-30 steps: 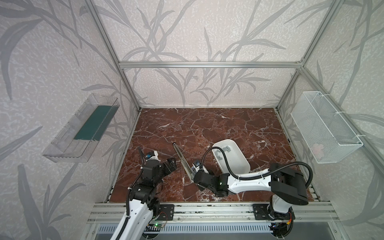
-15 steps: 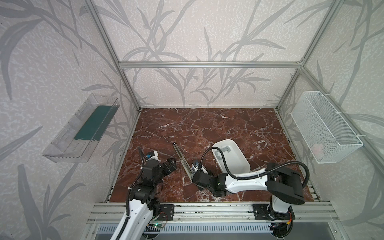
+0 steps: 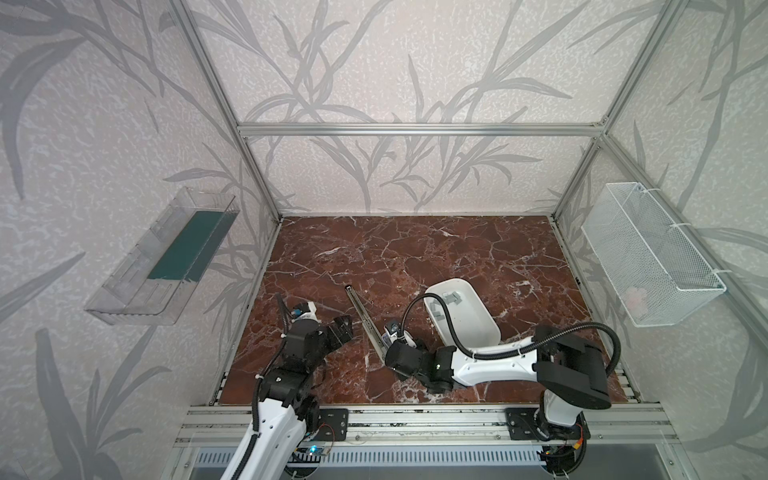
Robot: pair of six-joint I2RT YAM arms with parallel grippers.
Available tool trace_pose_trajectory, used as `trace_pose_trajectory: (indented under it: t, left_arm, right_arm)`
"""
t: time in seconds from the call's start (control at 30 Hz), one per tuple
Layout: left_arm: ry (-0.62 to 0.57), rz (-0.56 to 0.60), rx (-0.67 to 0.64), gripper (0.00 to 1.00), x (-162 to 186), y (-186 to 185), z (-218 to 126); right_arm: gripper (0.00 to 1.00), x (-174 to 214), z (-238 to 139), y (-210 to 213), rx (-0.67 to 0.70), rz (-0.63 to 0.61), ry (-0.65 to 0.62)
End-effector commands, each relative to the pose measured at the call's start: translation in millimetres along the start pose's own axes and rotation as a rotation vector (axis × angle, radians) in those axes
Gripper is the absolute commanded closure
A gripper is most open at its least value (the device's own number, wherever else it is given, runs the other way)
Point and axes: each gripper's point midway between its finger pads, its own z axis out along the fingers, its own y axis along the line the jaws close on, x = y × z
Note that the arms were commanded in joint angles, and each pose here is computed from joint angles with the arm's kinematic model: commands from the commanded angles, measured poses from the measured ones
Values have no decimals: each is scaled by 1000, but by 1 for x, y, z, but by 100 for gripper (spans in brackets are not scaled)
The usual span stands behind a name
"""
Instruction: Load the staples into the stapler
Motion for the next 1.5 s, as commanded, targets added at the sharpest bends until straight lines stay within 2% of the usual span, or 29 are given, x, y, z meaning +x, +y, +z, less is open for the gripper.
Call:
trace_pose_trajectory:
  t: [0.0,1.47]
  left_arm:
    - [-4,-1,5,1,1,1,1]
    - [-6,-1,3,1,1,1,1]
  right_arm:
    - [92,-16,-11,1,-3,0,-52]
    - [93,1,7,1,34,-20,-2]
